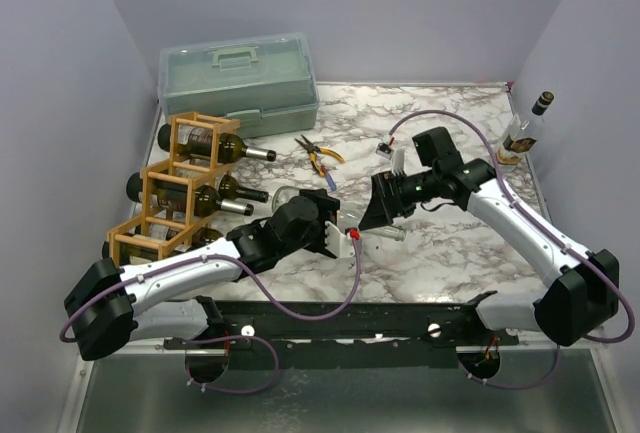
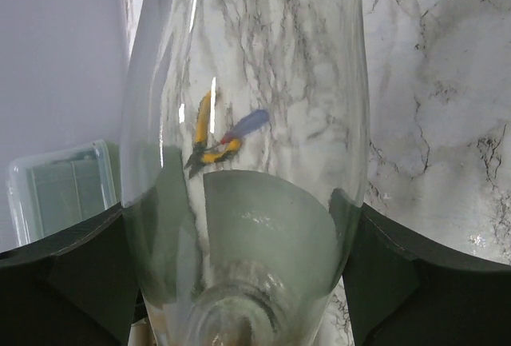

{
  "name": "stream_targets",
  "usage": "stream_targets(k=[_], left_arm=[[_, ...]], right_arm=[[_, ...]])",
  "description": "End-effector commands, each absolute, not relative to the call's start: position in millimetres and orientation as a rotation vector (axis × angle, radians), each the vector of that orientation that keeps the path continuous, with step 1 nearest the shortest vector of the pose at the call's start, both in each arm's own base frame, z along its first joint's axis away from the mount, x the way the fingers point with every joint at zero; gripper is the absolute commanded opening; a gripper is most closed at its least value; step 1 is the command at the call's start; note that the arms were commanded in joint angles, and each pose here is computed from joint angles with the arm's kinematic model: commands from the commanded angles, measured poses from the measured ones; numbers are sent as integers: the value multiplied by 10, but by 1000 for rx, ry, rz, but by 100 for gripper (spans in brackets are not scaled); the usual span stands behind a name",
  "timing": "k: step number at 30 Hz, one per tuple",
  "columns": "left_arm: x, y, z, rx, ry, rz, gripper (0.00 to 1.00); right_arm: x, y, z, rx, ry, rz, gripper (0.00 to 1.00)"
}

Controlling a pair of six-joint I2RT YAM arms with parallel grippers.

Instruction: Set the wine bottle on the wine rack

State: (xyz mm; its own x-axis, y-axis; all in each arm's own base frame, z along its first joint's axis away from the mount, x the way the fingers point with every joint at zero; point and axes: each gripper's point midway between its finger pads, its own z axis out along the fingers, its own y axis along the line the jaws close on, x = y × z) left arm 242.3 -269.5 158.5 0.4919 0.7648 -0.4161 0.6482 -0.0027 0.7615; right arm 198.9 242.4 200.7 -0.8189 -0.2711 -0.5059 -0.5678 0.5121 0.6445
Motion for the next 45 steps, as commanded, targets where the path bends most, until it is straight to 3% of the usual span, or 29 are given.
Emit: stream_targets(k=[1, 9, 13, 17, 20, 21, 22, 26, 32, 39, 45], left_arm=[[2482, -2867, 2212, 1548, 1044, 135, 0], [2441, -2893, 2171, 1568, 1028, 116, 0], [2443, -2890, 2161, 1572, 1022, 121, 1], [2449, -2892, 2221, 1520, 1017, 111, 32], [2415, -2913, 2224, 1508, 1015, 77, 65], [2386, -2931, 2225, 1506, 1015, 50, 95], [2344, -2954, 2221, 1507, 1011, 16, 99], [2077, -3064, 2270, 1530, 987, -178, 99], [2053, -3060, 2704, 1363, 1034, -293, 99], [2592, -2539, 3516, 887, 1170, -153, 99], [2779, -1953, 4005, 548, 1212, -189, 99]], right_arm=[[1788, 2526, 1800, -765, 2481, 1317, 81], [1656, 2716, 1646, -862, 2511, 1383, 64], [1629, 2775, 1724, -886, 2455, 1461, 40], [1642, 2802, 1756, -867, 2419, 1478, 1], [1796, 2788, 1732, -773, 2407, 1364, 1], [1854, 2771, 1732, -740, 2402, 1318, 1], [1889, 2762, 1741, -715, 2397, 1292, 0], [1951, 2758, 1785, -699, 2360, 1260, 0], [2027, 2698, 1731, -688, 2382, 1169, 0], [2200, 2680, 2142, -691, 2208, 1087, 1], [2350, 2804, 2585, -703, 2052, 1096, 1]])
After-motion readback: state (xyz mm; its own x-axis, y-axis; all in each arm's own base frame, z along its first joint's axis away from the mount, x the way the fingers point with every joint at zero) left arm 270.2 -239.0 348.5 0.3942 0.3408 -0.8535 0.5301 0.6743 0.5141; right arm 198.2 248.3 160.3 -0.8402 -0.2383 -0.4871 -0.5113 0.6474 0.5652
